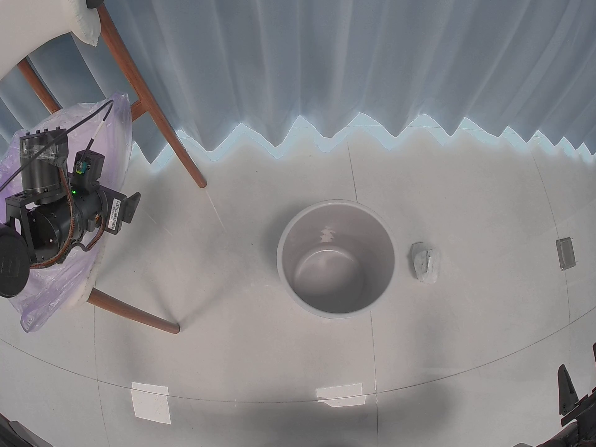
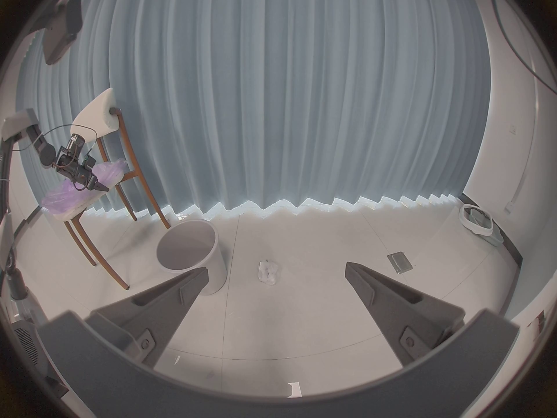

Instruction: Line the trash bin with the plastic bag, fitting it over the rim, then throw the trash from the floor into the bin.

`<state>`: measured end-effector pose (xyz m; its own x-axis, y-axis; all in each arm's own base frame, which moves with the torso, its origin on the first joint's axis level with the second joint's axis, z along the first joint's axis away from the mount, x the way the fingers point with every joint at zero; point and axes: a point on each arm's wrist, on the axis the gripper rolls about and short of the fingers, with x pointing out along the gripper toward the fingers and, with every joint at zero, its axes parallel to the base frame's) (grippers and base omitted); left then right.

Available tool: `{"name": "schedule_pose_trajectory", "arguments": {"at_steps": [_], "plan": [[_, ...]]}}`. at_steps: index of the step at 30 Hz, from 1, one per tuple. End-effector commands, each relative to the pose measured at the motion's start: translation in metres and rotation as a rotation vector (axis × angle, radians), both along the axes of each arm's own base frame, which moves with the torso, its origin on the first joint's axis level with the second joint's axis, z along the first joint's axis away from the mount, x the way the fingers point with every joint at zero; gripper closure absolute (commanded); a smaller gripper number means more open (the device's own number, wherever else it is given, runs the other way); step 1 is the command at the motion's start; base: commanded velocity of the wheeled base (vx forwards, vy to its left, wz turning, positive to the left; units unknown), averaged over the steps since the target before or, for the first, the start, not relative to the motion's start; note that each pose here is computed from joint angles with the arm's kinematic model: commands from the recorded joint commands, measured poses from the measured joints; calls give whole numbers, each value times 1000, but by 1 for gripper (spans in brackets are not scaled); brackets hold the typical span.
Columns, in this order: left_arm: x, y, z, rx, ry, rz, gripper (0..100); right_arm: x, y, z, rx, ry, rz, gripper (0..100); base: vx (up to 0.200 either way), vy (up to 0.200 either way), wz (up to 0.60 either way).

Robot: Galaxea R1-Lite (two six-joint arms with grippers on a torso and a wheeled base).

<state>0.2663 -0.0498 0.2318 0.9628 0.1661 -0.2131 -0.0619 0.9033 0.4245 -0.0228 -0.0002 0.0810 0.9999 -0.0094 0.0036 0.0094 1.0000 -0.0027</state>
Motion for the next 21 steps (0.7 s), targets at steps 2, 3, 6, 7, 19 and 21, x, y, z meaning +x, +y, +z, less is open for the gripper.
{"name": "schedule_pose_trajectory", "arguments": {"at_steps": [2, 3, 6, 7, 19, 21], "plan": [[2, 6, -3, 13, 11, 20, 100, 0, 0, -5, 0, 1, 0, 0, 0, 0, 0], [2, 6, -2, 11, 5, 20, 100, 0, 0, -5, 0, 1, 0, 0, 0, 0, 0], [1, 6, -4, 10, 5, 19, 100, 0, 0, -5, 0, 1, 0, 0, 0, 0, 0], [-1, 7, -5, 10, 7, 19, 100, 0, 0, -5, 0, 1, 0, 0, 0, 0, 0], [-46, 7, 34, -345, -166, -96, 100, 0, 0, -5, 0, 1, 0, 0, 0, 0, 0], [-54, 8, 38, -413, -183, -125, 100, 0, 0, -5, 0, 1, 0, 0, 0, 0, 0]]}}
